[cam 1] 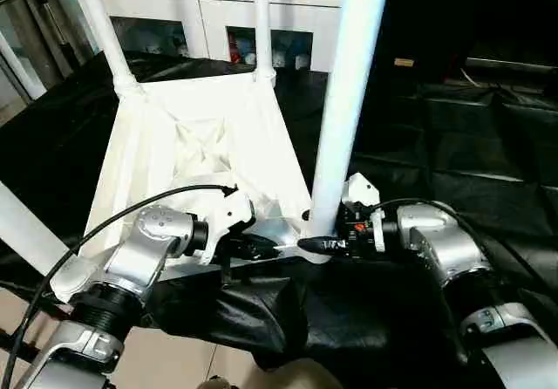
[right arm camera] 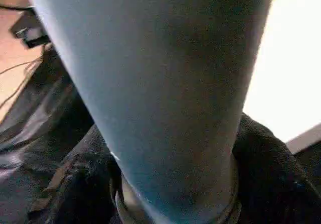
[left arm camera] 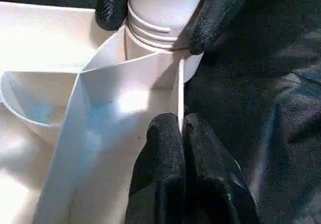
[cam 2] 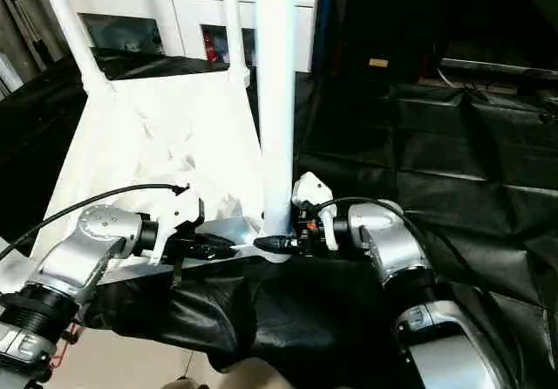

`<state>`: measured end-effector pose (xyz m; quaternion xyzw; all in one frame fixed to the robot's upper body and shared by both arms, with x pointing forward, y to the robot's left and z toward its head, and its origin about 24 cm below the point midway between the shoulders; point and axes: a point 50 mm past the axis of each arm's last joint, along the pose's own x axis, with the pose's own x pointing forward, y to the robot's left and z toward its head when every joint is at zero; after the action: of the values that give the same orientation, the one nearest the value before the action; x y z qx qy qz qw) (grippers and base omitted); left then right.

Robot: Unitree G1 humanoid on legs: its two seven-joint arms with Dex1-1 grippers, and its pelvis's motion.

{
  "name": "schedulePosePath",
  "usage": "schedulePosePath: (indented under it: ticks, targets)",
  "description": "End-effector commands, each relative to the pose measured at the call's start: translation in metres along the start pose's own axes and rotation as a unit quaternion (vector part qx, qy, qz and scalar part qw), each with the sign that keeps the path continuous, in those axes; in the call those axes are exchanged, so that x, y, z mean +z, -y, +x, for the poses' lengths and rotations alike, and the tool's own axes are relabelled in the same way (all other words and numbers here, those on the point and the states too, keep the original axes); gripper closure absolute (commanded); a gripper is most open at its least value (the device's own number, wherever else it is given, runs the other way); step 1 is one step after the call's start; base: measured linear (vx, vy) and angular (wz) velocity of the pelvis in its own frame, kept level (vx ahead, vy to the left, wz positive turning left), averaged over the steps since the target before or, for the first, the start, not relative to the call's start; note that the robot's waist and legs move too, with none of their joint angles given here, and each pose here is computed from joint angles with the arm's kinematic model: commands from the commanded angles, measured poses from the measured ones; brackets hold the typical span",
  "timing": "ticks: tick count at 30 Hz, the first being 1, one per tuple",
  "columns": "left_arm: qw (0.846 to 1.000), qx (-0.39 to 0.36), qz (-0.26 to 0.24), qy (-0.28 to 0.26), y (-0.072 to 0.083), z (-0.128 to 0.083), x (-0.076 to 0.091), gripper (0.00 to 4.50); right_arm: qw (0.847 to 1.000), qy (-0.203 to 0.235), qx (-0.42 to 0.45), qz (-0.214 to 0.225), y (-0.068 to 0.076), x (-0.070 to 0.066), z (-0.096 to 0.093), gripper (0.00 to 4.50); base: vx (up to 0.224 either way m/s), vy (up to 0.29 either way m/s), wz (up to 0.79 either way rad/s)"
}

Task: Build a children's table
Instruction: Rotate leg to tighten

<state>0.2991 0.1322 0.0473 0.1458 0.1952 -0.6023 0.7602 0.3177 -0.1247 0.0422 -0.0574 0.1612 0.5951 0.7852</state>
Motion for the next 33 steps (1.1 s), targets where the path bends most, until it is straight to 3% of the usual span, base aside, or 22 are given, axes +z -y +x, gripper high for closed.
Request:
schedulePosePath:
  ticks: [1, 6, 12, 15, 16, 17, 18, 20, 22, 25, 29, 33]
  targets:
    - [0.998, 0.050, 0.016, 0.034, -0.011, 0.008, 0.020, 4.50, 0.998, -0.008, -0.059, 0.024, 0.001, -0.008, 0.016, 1.84, 0.000, 0.000, 0.00]
    - [0.990, 0.134, 0.003, 0.039, -0.024, 0.029, 0.033, 4.50, 0.975, 0.009, -0.204, 0.085, 0.011, -0.011, 0.038, 1.84, 0.000, 0.000, 0.00]
    - [0.980, 0.192, -0.016, 0.042, -0.028, 0.047, 0.043, 4.50, 0.959, 0.026, -0.257, 0.114, 0.010, -0.004, 0.059, 1.85, 0.000, 0.000, 0.00]
    - [0.977, 0.206, -0.026, 0.038, -0.028, 0.054, 0.045, 4.50, 0.961, 0.036, -0.249, 0.115, 0.005, 0.000, 0.070, 1.85, 0.000, 0.000, 0.00]
    - [0.977, 0.207, -0.025, 0.038, -0.028, 0.056, 0.045, 4.50, 0.961, 0.040, -0.247, 0.118, 0.004, 0.001, 0.071, 1.50, 0.000, 0.000, 0.00]
    - [0.978, 0.206, -0.024, 0.039, -0.027, 0.056, 0.045, 4.50, 0.960, 0.043, -0.247, 0.121, 0.005, 0.002, 0.071, 1.50, 0.000, 0.000, 0.00]
    - [0.978, 0.204, -0.020, 0.040, -0.027, 0.056, 0.045, 4.50, 0.958, 0.054, -0.250, 0.129, 0.006, 0.004, 0.072, 1.15, 0.000, 0.000, 0.00]
    - [0.979, 0.197, -0.015, 0.045, -0.026, 0.055, 0.046, 4.50, 0.956, 0.065, -0.250, 0.139, 0.008, 0.006, 0.069, 1.09, 0.000, 0.000, 0.00]
    - [0.981, 0.186, -0.007, 0.055, -0.025, 0.051, 0.046, 4.50, 0.957, 0.068, -0.248, 0.134, 0.011, 0.008, 0.065, 0.73, 0.000, 0.000, 0.00]
    - [0.984, 0.170, -0.002, 0.058, -0.024, 0.046, 0.044, 4.50, 0.960, 0.077, -0.242, 0.119, 0.016, 0.012, 0.057, 0.59, 0.000, 0.000, 0.00]
    - [0.987, 0.152, 0.007, 0.051, -0.024, 0.036, 0.038, 4.50, 0.976, 0.076, -0.182, 0.091, 0.018, 0.016, 0.043, 0.21, 0.000, 0.000, 0.00]
    - [0.989, 0.138, 0.014, 0.052, -0.025, 0.028, 0.034, 4.50, 0.989, 0.044, -0.136, 0.048, 0.016, 0.014, 0.031, 0.08, 0.000, 0.000, 0.00]
